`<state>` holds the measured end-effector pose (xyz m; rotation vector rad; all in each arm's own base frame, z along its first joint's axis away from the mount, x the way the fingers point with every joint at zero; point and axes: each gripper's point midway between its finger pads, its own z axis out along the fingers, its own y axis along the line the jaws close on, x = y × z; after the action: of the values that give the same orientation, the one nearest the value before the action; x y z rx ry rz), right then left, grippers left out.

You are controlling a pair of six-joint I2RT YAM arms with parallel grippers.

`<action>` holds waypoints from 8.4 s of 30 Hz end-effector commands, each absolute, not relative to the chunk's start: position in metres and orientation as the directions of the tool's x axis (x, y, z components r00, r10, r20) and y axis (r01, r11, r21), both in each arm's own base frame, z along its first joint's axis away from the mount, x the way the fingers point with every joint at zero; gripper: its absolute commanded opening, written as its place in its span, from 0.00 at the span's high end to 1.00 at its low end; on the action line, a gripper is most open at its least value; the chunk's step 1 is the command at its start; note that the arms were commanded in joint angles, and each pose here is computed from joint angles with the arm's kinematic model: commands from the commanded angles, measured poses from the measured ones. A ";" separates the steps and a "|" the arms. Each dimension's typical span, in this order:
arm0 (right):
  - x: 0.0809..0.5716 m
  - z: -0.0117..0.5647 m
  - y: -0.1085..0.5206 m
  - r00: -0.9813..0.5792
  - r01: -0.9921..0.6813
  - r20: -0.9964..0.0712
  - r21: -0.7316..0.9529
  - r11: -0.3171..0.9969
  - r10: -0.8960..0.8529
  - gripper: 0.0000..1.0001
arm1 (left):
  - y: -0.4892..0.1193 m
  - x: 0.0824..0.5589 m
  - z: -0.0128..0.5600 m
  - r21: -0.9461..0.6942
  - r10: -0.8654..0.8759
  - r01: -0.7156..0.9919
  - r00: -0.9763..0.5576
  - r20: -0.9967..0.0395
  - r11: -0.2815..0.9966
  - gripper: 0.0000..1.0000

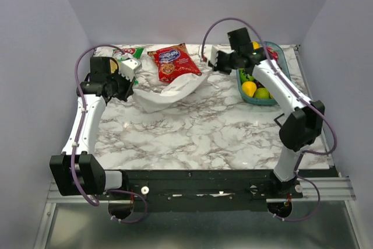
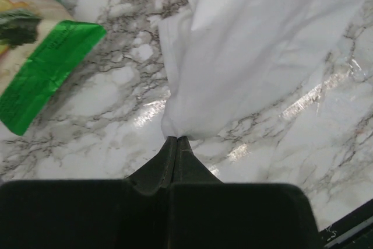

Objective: Remove the brooch from the garment

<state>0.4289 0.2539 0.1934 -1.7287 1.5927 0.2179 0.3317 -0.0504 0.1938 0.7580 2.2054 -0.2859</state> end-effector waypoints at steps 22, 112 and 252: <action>0.379 0.215 0.279 0.287 -0.912 -0.662 -0.411 0.014 -0.692 0.67 | -0.041 0.346 0.277 0.194 0.445 0.560 -0.355 -0.822 0.805 1.00; 0.280 0.007 0.237 -0.331 -0.933 -0.270 0.239 0.270 -0.904 0.64 | -0.124 0.279 0.110 -0.458 0.291 0.571 -0.786 -0.546 0.681 1.00; 0.300 0.015 0.126 -0.318 -0.935 -0.295 -0.060 0.350 -0.901 0.57 | -0.090 0.243 0.010 -0.312 0.645 0.671 -0.738 -0.196 0.673 0.64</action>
<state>0.3277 0.1572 0.0192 -1.6321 2.2311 0.2809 0.2468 -0.1061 0.0234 1.0666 2.7546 -0.6794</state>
